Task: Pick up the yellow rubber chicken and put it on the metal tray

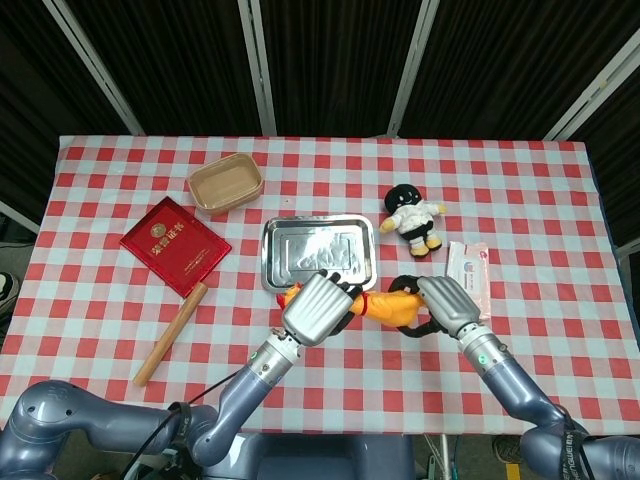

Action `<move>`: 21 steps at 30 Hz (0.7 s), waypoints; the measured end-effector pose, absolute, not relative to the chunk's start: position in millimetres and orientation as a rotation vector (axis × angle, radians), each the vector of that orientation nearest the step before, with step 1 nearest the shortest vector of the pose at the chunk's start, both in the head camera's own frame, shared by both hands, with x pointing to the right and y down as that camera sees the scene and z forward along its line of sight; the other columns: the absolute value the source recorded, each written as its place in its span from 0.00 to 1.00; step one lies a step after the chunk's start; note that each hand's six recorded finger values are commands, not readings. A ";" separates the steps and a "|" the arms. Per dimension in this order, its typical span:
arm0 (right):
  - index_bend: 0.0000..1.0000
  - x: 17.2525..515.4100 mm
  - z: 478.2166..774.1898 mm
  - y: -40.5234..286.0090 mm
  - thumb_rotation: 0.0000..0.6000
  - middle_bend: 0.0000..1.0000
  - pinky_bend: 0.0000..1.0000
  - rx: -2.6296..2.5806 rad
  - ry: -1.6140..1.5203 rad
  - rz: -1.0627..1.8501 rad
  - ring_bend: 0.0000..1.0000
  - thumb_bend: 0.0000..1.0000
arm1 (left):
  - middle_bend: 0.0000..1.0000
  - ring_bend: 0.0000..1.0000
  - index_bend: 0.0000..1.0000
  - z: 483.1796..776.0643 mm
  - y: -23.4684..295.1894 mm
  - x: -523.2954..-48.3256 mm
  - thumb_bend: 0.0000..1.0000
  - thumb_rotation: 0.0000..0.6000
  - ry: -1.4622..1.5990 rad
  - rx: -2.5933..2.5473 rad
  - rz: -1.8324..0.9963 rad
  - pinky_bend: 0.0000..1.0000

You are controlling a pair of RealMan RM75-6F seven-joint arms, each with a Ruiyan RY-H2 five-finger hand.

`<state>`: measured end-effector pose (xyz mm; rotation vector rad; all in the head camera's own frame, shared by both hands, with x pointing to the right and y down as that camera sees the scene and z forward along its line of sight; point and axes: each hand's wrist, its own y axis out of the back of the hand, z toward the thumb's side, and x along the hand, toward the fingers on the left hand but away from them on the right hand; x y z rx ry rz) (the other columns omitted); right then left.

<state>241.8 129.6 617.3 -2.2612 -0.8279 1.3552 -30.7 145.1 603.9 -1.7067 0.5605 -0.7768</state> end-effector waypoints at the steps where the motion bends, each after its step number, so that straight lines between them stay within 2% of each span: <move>1: 0.86 242.0 617.4 129.4 1.00 0.59 0.69 -2.260 -0.829 1.356 0.68 0.81 | 0.63 0.54 0.64 603.8 145.0 -30.7 0.72 1.00 0.560 -1.709 -0.777 0.65; 6: 1.00 242.8 618.3 127.8 1.00 0.73 0.78 -2.250 -0.841 1.358 0.83 0.83 | 0.63 0.54 0.64 604.7 146.3 -30.9 0.72 1.00 0.554 -1.723 -0.778 0.65; 11: 1.00 243.3 619.0 127.8 1.00 0.82 0.81 -2.251 -0.850 1.361 0.92 0.86 | 0.63 0.54 0.64 604.8 148.3 -30.0 0.72 1.00 0.546 -1.727 -0.775 0.65; 15: 1.00 243.5 618.3 126.9 1.00 0.84 0.81 -2.249 -0.862 1.356 0.93 0.86 | 0.63 0.54 0.64 604.6 149.7 -29.4 0.72 1.00 0.541 -1.730 -0.771 0.65; 17: 0.99 243.4 617.8 126.9 1.00 0.81 0.80 -2.250 -0.867 1.353 0.86 0.86 | 0.63 0.54 0.64 604.7 150.0 -29.3 0.72 1.00 0.539 -1.731 -0.772 0.65; 18: 0.95 243.3 617.5 127.0 1.00 0.77 0.77 -2.250 -0.868 1.351 0.79 0.86 | 0.63 0.54 0.64 604.8 150.0 -29.4 0.72 1.00 0.538 -1.730 -0.773 0.65; 19: 0.91 243.3 617.2 127.5 1.00 0.73 0.74 -2.252 -0.865 1.350 0.74 0.86 | 0.63 0.54 0.64 604.8 149.8 -29.6 0.72 1.00 0.538 -1.728 -0.774 0.65; 21: 0.74 243.7 616.5 129.3 1.00 0.62 0.65 -2.258 -0.854 1.352 0.62 0.84 | 0.63 0.54 0.64 604.9 149.0 -30.0 0.72 1.00 0.540 -1.724 -0.776 0.65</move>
